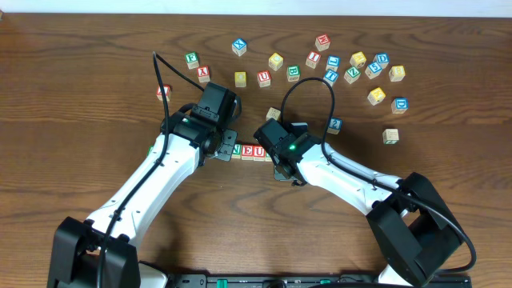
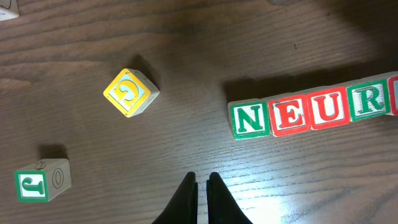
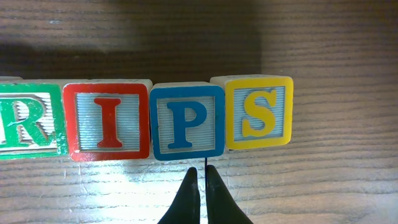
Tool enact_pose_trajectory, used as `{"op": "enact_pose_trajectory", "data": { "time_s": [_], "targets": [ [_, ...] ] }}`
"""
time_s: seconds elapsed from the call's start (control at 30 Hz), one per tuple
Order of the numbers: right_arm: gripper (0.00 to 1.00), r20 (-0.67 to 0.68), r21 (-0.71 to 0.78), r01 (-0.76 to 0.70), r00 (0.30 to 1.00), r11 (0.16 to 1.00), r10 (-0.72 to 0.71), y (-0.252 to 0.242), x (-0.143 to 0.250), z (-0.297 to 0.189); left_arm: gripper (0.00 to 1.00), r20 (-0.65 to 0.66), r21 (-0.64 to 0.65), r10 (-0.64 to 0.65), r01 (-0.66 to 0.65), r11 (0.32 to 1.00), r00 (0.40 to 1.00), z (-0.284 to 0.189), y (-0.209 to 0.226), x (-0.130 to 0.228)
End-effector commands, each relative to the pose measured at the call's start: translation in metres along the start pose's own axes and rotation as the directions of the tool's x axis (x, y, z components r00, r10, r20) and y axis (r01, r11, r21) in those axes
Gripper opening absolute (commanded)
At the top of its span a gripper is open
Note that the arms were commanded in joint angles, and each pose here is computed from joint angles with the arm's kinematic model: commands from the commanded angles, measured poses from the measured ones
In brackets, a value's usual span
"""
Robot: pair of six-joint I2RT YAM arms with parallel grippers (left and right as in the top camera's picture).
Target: Spell out NEURIPS
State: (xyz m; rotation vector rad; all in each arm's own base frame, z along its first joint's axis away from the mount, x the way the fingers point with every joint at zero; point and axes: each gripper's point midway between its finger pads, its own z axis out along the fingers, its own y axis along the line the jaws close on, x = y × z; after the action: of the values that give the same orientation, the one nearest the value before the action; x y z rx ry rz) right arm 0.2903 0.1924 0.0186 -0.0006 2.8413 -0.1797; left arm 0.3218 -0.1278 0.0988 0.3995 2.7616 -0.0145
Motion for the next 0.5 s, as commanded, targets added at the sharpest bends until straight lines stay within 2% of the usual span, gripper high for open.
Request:
{"op": "enact_pose_trajectory", "data": {
  "time_s": [0.0, 0.47],
  "targets": [
    [0.01, 0.01, 0.026, 0.0, 1.0, 1.0, -0.001, -0.003, 0.0022, 0.0026, 0.07, -0.004, -0.011, 0.006, -0.006, 1.0, 1.0, 0.0, 0.0035, 0.0029],
    [0.01, 0.017, 0.032, 0.0, 1.0, 0.999, 0.0, -0.0038, 0.0008, 0.0026, 0.07, -0.004, -0.011, 0.006, -0.006, 1.0, 1.0, 0.0, 0.0035, 0.0029]
  ]
}}
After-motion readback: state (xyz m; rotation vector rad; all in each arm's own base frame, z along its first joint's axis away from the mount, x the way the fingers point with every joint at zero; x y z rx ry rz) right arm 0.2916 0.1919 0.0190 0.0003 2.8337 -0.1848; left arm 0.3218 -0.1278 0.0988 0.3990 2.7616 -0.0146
